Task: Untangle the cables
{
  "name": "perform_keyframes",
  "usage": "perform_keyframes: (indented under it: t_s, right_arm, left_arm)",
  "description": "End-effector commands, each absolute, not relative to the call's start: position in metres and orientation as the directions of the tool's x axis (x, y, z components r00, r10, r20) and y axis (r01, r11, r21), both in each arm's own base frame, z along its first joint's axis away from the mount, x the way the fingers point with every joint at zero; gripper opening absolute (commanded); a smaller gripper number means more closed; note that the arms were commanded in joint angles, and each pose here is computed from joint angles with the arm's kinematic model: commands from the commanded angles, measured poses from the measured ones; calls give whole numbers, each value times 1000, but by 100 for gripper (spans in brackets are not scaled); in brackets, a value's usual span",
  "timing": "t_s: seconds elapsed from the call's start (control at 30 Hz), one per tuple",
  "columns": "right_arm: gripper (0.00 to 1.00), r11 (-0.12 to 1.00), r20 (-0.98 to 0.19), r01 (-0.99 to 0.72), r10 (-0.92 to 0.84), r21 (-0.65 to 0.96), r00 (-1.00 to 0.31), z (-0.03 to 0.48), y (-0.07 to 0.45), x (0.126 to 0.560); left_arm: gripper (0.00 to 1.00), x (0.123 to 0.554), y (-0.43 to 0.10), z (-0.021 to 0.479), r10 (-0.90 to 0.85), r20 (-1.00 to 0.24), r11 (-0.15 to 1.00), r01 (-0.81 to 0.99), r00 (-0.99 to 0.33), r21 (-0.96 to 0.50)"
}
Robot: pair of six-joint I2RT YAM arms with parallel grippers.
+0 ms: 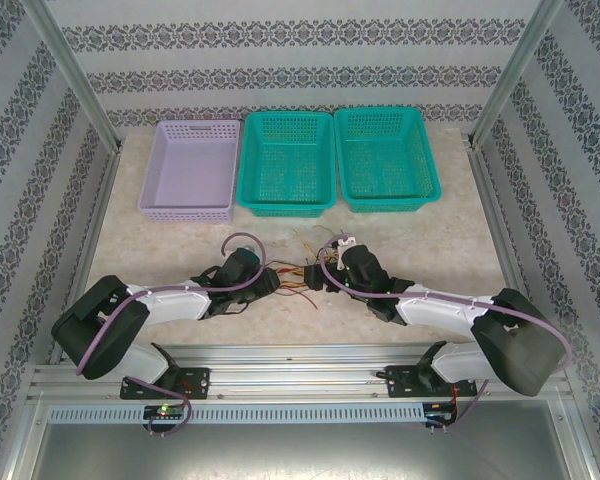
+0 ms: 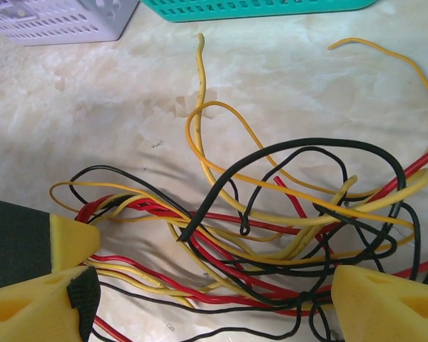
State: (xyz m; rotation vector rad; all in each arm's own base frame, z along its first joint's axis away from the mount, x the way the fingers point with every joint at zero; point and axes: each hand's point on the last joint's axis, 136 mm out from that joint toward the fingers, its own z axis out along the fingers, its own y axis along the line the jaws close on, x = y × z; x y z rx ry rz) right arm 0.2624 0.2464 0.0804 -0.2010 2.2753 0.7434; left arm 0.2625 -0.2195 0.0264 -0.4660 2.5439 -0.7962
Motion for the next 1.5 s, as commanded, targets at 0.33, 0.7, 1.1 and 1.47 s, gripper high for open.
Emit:
perform_keyframes:
  t_s: [0.33, 0.7, 1.1, 1.47]
  right_arm:
    - [85, 805, -615, -287, 119, 520, -780, 72, 265, 273]
    - [86, 884, -545, -117, 170, 452, -821, 48, 243, 277]
    - [79, 925, -532, -43, 178, 377, -828, 37, 234, 286]
    - [35, 928, -531, -24, 191, 372, -825, 37, 225, 300]
  left_arm:
    - [20, 267, -229, 27, -442, -304, 734, -144, -844, -664]
    - [2, 265, -228, 37, -412, -337, 742, -98, -847, -663]
    - [0, 257, -225, 85, -322, -476, 751, 85, -818, -655]
    - [0, 229, -235, 112, -207, -524, 690, 256, -826, -677]
